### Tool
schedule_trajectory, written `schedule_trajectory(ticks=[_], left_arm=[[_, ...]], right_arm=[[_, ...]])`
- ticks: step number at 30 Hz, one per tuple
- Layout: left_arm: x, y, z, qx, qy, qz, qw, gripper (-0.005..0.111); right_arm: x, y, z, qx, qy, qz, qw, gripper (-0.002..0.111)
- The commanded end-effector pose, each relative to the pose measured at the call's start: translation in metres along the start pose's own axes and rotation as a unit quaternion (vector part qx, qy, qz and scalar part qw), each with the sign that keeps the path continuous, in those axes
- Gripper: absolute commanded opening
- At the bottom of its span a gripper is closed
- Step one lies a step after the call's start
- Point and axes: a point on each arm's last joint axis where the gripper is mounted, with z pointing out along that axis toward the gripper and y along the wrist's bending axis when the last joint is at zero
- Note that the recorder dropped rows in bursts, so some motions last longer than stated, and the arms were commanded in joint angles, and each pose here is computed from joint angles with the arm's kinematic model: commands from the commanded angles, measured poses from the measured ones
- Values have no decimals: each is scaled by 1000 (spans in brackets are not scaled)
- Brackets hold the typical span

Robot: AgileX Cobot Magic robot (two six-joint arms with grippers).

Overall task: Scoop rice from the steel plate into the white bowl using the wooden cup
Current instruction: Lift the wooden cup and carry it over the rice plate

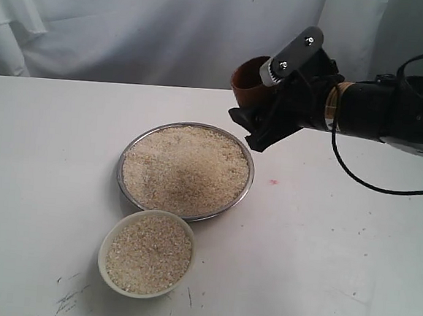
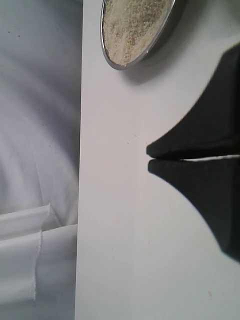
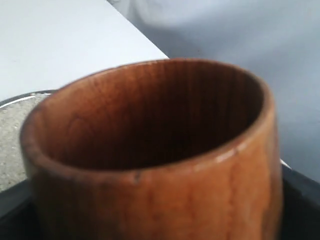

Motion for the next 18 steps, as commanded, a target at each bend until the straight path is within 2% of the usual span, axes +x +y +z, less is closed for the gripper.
schedule_trajectory(ticks=[1, 5, 12, 18], left_arm=[[1, 0, 0, 1, -3, -2, 1000, 0], [1, 0, 0, 1, -3, -2, 1000, 0], [1, 0, 0, 1, -3, -2, 1000, 0], [1, 0, 0, 1, -3, -2, 1000, 0]], right_arm=[[-5, 4, -9, 47, 36, -23, 998, 0], [-8, 15, -9, 60, 77, -57, 994, 0], [-16, 35, -5, -4, 152, -193, 969, 0], [-40, 28, -6, -59, 203, -182, 960, 0]])
